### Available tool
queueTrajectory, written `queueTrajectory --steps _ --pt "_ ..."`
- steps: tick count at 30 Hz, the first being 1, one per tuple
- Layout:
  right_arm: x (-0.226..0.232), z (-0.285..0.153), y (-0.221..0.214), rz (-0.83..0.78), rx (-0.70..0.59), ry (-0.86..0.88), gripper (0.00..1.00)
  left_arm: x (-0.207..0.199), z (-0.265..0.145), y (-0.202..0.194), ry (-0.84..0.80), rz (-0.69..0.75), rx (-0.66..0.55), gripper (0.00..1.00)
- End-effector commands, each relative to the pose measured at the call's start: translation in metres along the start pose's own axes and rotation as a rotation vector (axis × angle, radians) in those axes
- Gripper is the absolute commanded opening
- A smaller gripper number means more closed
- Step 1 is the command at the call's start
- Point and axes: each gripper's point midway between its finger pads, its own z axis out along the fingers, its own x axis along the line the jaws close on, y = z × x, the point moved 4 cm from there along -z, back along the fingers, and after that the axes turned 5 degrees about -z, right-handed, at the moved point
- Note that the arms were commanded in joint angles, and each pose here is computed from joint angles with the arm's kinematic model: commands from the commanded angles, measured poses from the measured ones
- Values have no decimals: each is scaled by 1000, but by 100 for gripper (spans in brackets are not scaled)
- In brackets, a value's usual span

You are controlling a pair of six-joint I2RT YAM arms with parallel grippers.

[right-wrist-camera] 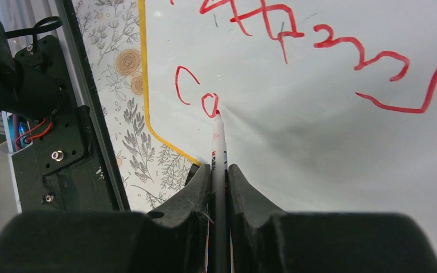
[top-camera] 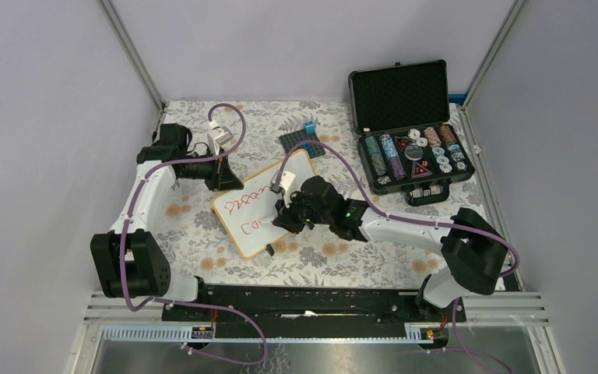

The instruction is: Write a sentence on the whiteboard

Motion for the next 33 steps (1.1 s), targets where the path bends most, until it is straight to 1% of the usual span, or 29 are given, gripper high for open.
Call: queueTrajectory --steps 1,21,28,33 --pt "-12 -5 20 9 -74 -61 0 -5 1 -2 -9 47 0 0" --pt "-19 7 25 12 -61 -88 0 -5 2 1 -10 50 -3 0" --pt "-26 -2 16 35 -50 -123 0 -4 1 1 -8 46 -1 0" --pt "-24 -3 6 42 -31 -108 0 -4 2 1 -11 46 -3 0"
